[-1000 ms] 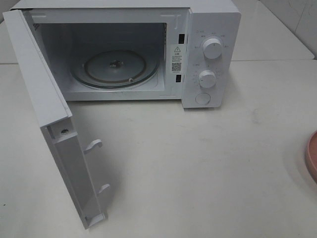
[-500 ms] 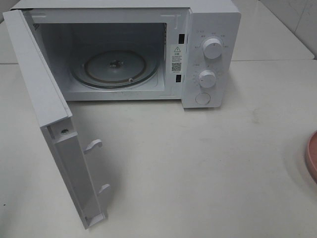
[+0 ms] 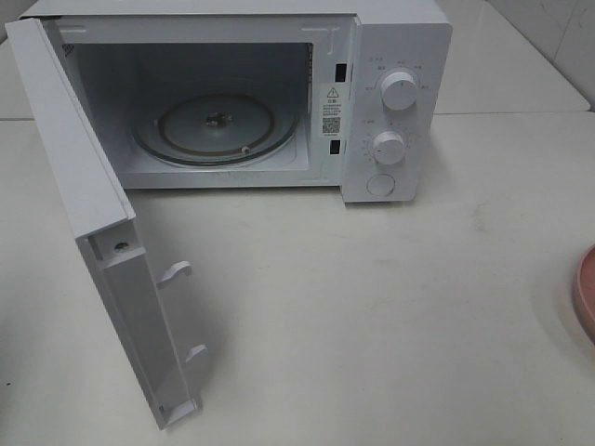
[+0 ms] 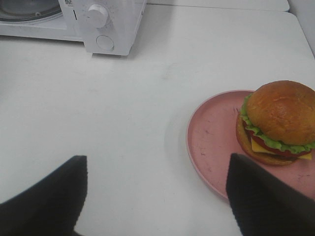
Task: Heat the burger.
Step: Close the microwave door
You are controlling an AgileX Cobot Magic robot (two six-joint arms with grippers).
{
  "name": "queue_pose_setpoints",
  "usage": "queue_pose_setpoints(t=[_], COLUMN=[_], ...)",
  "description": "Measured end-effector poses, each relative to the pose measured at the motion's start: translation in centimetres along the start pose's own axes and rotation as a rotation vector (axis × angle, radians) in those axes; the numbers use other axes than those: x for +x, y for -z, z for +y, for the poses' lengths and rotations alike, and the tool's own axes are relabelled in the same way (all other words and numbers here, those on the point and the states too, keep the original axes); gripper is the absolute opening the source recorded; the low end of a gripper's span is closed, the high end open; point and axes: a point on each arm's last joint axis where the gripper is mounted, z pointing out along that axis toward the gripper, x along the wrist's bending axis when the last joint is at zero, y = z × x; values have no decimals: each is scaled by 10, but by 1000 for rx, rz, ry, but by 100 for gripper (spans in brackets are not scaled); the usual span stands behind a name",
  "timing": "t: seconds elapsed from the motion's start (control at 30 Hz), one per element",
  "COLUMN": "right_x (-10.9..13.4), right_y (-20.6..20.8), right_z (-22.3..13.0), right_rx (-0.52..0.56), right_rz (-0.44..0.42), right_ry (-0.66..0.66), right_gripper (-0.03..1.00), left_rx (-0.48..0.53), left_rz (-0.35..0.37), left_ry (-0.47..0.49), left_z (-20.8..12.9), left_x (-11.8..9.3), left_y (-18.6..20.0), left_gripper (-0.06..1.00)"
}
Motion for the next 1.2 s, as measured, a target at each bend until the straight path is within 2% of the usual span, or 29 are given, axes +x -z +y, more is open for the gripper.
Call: queue_pose_setpoints(t=[0.2,0.23,0.3,0.43,0.73,0.8,0.83,0.9,0.93,0.97,1.0,1.03,1.07,1.1,1.13,1.2], right_x=[0,0,0,0,0,0,0,0,0,0,0,0,0,0,0,0], right_y=[0,0,0,0,0,0,0,0,0,0,0,0,0,0,0,0], right_z=[0,0,0,0,0,0,0,0,0,0,0,0,0,0,0,0], right_rx=[0,0,0,0,0,0,0,0,0,0,0,0,0,0,0,0], right_rz=[0,0,0,0,0,0,0,0,0,0,0,0,0,0,0,0], right_ry=[0,0,0,0,0,0,0,0,0,0,0,0,0,0,0,0], right_gripper=[76,76,76,76,76,76,76,76,76,76,76,76,76,76,76,76], left_rx=[-120,-164,-178,-193,-141,-141,-141,-152,-152,-169,-175,-175,-198,-204,-204,-209], left_rz=[17,19,18,7,-22,-76,-76,-149,-149,-218,-252,-252,-315,-342,-342,-389], left_ry=[-20,-40,-51,-86,-70,-92,-92,-117,-117,-156,-178,-178,-208,-218,-218,-226], left_z=[-16,-20,-23,-26,-32,-34,-34,-35,-35,-37,-38,-38,-38,-39,-39,-40], left_x=[3,3,3,2,0,-4,-4,-11,-11,-17,-21,-21,-26,-29,-29,-32], left_y=[-25,-30,-33,-49,-77,-84,-84,-89,-89,-92,-93,-93,-97,-99,-99,-106], left_gripper=[0,0,0,0,0,0,0,0,0,0,0,0,0,0,0,0])
